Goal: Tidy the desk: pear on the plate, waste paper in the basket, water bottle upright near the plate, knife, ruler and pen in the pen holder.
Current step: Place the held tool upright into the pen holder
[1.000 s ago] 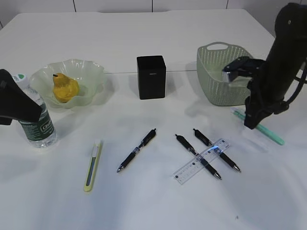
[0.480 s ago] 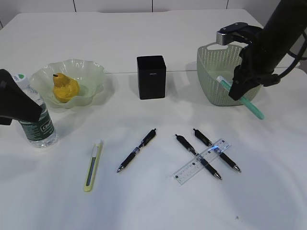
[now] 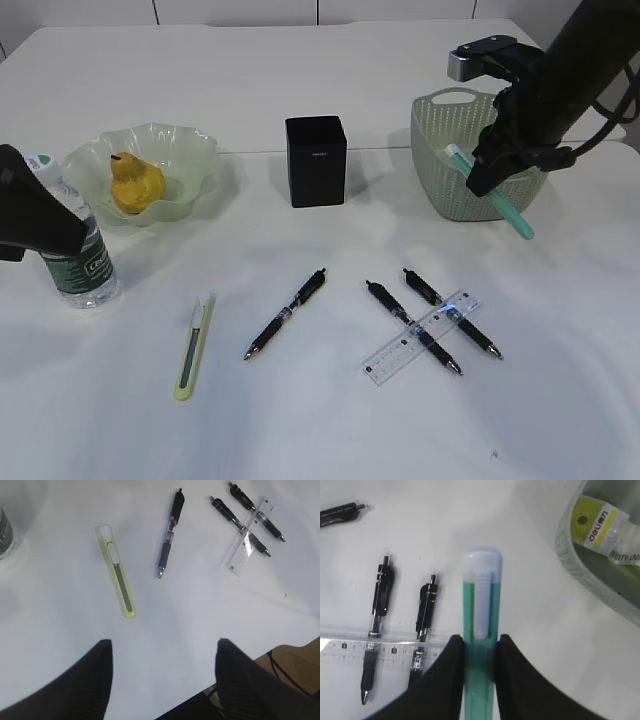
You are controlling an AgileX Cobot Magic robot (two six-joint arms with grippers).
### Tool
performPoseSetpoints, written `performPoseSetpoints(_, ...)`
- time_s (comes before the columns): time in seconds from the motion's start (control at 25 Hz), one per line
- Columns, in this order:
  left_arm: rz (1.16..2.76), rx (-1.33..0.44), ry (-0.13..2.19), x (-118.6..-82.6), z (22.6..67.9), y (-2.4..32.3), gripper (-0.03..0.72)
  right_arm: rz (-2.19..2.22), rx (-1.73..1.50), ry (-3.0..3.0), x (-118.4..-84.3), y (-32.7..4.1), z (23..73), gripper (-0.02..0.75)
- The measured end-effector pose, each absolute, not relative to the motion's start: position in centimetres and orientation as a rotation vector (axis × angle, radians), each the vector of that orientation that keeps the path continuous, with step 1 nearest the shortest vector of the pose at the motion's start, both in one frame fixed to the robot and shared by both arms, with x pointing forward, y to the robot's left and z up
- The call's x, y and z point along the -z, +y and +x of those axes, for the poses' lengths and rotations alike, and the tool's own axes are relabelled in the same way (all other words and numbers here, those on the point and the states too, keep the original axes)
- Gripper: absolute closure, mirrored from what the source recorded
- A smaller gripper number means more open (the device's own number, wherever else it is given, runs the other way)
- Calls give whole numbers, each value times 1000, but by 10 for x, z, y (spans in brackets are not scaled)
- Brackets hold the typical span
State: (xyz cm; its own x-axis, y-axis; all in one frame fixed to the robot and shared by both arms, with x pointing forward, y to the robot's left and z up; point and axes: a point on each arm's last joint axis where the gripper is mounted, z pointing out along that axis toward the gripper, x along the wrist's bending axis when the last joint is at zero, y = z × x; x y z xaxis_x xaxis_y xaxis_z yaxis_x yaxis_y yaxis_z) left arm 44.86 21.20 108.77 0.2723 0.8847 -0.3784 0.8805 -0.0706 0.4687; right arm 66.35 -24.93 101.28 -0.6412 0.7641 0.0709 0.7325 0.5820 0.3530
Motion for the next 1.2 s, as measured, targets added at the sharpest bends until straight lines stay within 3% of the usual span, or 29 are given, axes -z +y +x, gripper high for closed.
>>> performPoseSetpoints(0.36, 1925, -9, 1587, -1088, 449, 212, 232, 1280, -556, 2701, -1013, -239, 664, 566)
performPoseSetpoints(0.68, 1925, -9, 1587, -1088, 449, 212, 232, 1007, -571, 2731, -1032, -169, 658, 566)
performPoseSetpoints(1.2, 1928, -5, 1588, -1088, 448, 212, 232, 1098, -705, 2506, -1043, -161, 673, 566)
